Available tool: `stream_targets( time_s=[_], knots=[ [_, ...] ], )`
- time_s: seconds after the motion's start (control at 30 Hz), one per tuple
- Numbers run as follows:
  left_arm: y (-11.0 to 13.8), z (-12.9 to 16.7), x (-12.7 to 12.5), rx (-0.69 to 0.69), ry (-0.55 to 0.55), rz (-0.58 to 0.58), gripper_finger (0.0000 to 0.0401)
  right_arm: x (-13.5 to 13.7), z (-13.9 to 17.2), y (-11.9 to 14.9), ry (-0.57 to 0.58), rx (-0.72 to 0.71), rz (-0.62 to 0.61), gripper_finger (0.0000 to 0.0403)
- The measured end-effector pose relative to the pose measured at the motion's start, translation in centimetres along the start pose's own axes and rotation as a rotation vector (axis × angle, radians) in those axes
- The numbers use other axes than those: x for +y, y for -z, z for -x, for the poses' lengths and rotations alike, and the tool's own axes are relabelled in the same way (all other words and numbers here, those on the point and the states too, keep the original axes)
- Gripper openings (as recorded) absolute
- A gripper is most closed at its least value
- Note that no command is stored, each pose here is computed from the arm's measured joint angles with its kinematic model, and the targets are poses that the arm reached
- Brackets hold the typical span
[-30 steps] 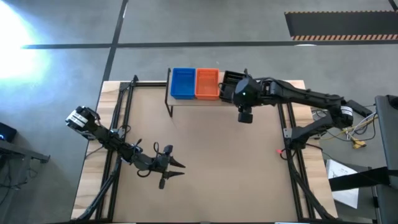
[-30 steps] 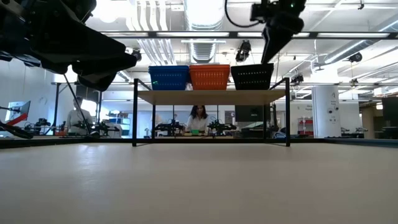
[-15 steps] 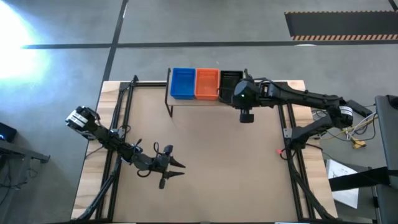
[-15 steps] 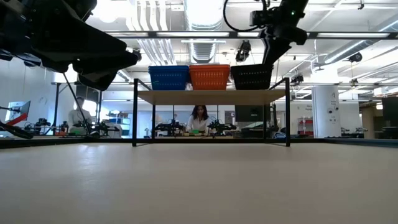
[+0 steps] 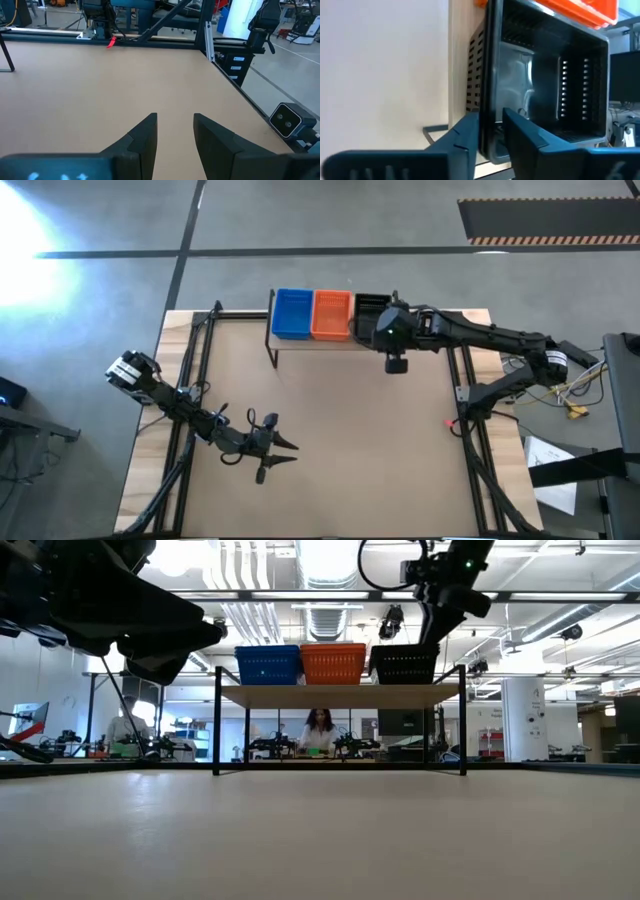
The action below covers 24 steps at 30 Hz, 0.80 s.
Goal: Stack baskets on shelf by color
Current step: Stack the black basket on top of the black basket on the shelf, then return to Home Position
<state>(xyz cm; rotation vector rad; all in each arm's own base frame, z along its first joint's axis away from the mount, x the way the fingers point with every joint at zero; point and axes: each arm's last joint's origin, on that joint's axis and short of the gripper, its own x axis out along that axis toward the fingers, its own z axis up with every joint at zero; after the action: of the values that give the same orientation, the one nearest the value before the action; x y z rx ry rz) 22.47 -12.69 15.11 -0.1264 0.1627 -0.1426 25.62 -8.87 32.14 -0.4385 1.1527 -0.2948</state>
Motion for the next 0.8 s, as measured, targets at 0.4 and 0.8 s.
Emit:
stream_targets(
  time_s=[0.4,0.8],
  knots=[
    [-6.1,3.2,0.9,-0.231,-0.013,0.058,0.0111,0.1,5.1,1.0,-0.281,-0.32,-0.277,0.0142],
    [-12.2,14.1,7.2,-0.17,-0.291,-0.028,0.0025,8.6,2.8,7.1,-0.525,-0.603,-0.346,0.0042]
  ],
)
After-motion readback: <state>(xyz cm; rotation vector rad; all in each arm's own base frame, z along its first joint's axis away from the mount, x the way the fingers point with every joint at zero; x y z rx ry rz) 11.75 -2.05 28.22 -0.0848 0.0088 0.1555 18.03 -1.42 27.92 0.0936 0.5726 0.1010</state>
